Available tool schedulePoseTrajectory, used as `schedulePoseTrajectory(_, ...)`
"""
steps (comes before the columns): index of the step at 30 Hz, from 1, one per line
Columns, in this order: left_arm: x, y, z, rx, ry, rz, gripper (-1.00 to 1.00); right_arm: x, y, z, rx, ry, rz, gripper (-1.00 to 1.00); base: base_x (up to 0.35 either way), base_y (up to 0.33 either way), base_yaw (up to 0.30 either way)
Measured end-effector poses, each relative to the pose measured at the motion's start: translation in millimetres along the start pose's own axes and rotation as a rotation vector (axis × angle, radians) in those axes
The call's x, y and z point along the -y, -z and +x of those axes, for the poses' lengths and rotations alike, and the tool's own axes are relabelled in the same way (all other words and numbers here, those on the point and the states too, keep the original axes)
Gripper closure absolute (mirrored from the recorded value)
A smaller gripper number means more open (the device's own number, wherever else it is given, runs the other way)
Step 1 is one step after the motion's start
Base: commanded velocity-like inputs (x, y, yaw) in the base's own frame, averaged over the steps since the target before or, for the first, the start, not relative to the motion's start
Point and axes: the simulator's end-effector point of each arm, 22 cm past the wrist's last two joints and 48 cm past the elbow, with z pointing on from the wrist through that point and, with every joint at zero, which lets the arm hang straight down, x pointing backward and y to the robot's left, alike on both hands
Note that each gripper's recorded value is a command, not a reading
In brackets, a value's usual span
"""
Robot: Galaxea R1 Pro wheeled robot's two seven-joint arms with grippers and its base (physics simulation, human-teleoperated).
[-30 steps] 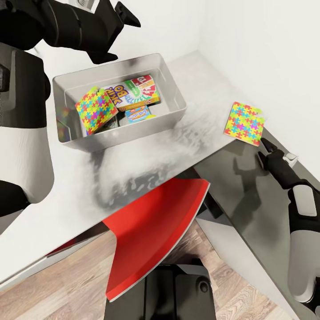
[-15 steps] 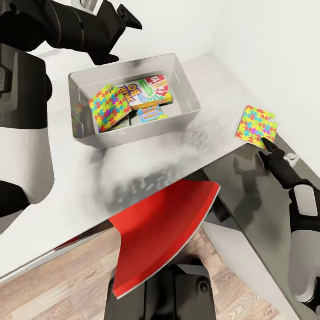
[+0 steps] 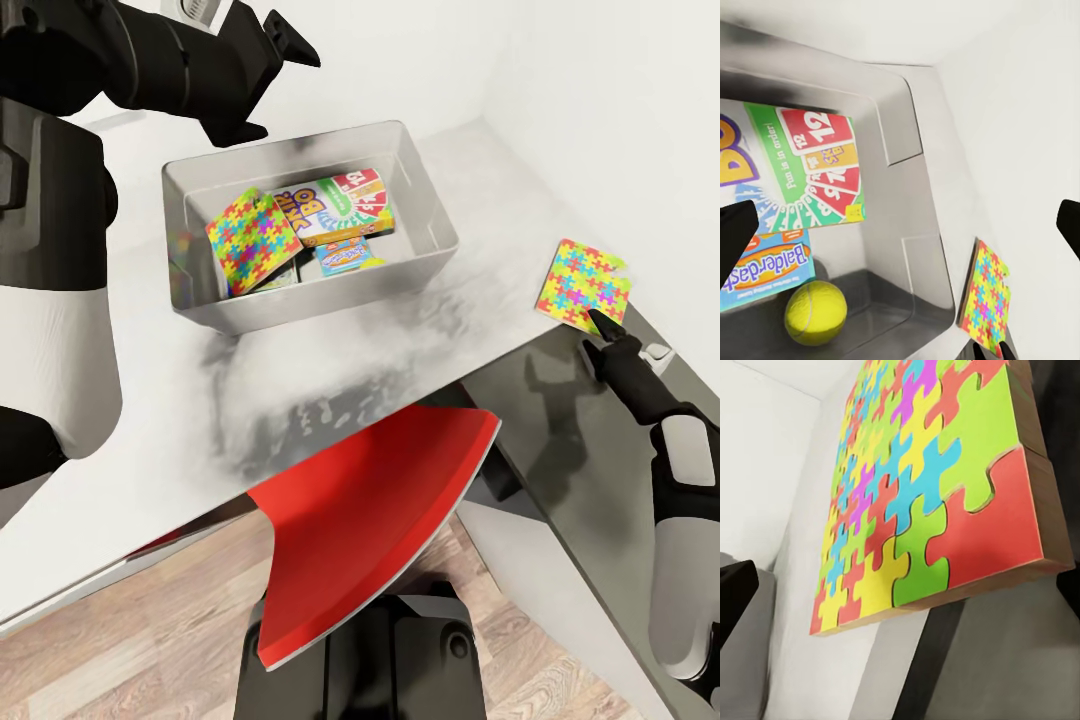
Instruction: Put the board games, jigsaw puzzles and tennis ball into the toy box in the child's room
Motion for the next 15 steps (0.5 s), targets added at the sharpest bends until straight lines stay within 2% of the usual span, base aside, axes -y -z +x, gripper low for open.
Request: schedulePoseTrajectory(15,-0.5,-0.5,1.0,-0.002,0.001,0.0,-1.0,3.4,0.2,-2.2,0.004,0.003,0.018,-1.0,0.0,0.0,0.004)
